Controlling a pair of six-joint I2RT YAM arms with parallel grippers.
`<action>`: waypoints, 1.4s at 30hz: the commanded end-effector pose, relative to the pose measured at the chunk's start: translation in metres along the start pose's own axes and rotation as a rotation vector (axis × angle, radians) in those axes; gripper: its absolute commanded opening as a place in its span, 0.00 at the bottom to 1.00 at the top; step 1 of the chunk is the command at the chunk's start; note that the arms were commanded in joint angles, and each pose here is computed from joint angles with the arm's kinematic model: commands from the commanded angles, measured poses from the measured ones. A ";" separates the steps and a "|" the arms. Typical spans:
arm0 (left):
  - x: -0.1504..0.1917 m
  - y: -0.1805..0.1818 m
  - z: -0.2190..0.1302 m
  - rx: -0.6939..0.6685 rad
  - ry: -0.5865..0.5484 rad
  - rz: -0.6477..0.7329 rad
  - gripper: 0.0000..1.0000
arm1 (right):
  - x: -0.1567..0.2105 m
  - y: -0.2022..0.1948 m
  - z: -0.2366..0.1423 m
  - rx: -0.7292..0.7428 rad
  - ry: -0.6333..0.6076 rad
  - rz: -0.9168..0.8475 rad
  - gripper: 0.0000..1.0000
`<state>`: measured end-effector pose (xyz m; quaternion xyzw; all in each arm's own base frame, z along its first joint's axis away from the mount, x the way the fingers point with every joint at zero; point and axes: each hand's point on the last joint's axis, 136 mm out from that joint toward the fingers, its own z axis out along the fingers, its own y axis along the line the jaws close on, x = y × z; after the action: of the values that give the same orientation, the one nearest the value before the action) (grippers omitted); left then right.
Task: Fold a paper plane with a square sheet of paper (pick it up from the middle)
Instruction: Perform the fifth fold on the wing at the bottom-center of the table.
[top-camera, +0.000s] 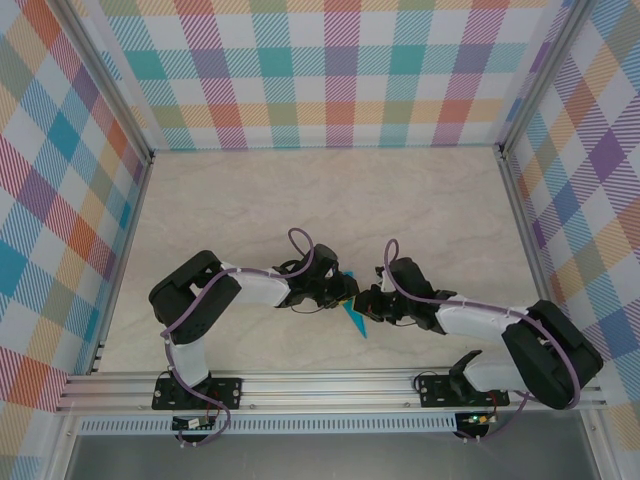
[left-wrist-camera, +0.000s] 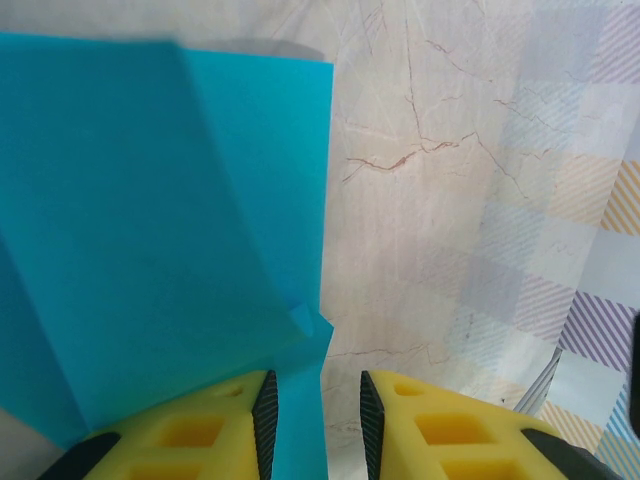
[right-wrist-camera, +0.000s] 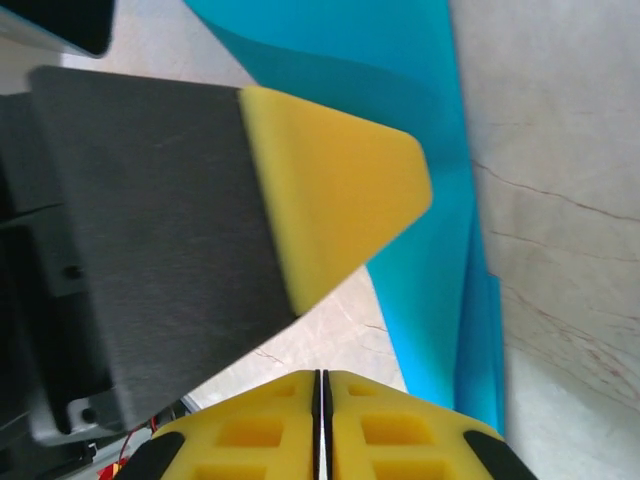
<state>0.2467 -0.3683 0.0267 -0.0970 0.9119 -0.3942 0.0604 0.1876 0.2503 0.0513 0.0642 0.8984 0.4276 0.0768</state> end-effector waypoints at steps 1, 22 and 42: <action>0.015 0.037 0.011 -0.121 0.045 -0.013 0.31 | -0.003 0.010 0.002 -0.031 0.012 -0.035 0.12; -0.015 -0.015 -0.025 -0.084 -0.061 0.179 0.41 | 0.036 -0.096 0.016 0.321 0.156 0.119 0.00; -0.024 -0.003 -0.029 -0.020 -0.131 0.185 0.39 | 0.034 -0.094 0.018 0.322 0.159 0.138 0.00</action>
<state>0.2555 -0.3454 0.0527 -0.0367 0.9205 -0.3634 0.1386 0.1832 0.2498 0.0116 0.0620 0.9180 0.3913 0.0181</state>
